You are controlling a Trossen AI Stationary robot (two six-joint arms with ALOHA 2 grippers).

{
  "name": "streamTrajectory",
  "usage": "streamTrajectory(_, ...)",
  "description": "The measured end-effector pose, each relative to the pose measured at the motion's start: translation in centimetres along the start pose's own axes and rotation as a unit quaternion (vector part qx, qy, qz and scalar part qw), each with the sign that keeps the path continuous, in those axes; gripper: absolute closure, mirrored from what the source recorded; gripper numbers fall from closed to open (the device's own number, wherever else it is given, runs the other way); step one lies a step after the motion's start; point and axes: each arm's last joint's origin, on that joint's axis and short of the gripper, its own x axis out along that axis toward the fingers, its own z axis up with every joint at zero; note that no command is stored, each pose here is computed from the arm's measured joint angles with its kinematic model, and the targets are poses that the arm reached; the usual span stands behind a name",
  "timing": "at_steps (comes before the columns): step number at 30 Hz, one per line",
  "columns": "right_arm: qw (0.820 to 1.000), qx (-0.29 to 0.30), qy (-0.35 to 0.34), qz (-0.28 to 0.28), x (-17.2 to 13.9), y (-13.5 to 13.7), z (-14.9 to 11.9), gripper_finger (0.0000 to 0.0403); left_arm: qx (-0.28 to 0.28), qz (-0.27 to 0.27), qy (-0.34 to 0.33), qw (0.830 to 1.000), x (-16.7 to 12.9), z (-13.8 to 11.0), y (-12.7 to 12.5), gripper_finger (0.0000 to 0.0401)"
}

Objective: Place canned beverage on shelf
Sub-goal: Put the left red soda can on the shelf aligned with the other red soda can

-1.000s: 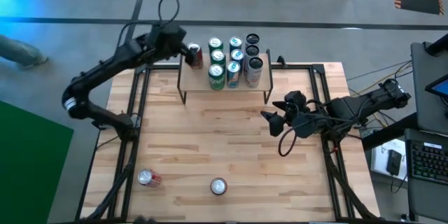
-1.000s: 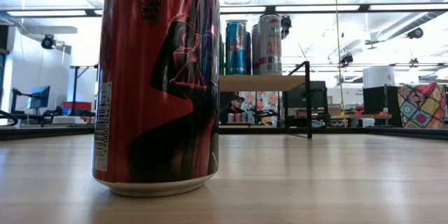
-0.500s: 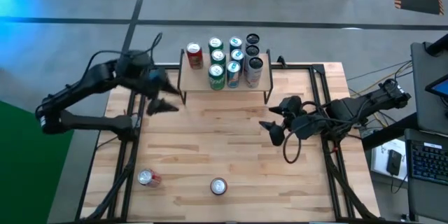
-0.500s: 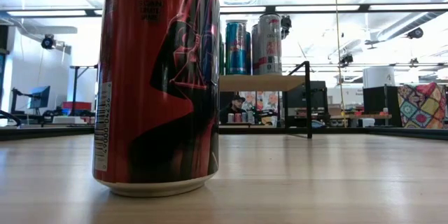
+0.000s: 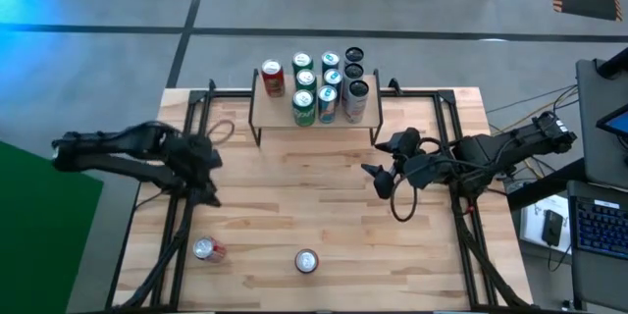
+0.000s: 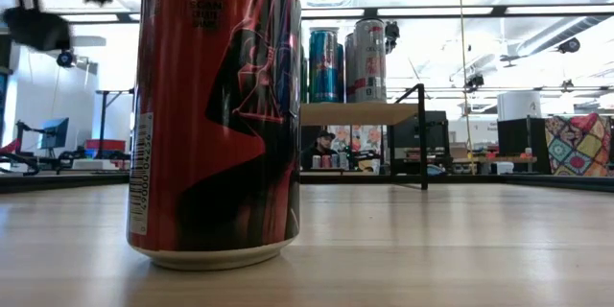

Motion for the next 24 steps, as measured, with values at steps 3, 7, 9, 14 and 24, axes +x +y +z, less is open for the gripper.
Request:
streamTrajectory(3,1.0,0.005,-0.001,0.001,0.0,0.0,0.0,0.0076,-0.034,-0.001,0.053,0.998,1.4,-1.2,0.1,0.0058)
streamTrajectory(7,1.0,0.013,-0.006,0.006,0.1,0.1,0.0,0.0076,-0.057,0.003,0.105,0.993,2.9,-2.6,-0.4,0.0058)
streamTrajectory(9,1.0,0.019,-0.004,0.005,0.2,0.1,-0.1,0.0076,-0.062,-0.004,0.121,0.991,3.5,-3.0,-1.0,0.0058)
streamTrajectory(14,1.0,0.025,0.003,0.0,0.5,0.0,-0.6,0.0076,-0.103,-0.01,0.137,0.985,4.7,-3.9,-2.1,0.0055)
streamTrajectory(24,0.999,0.024,0.023,0.004,1.0,-0.1,-1.5,0.0076,-0.172,0.019,0.185,0.967,6.2,-4.8,-2.1,0.0009)
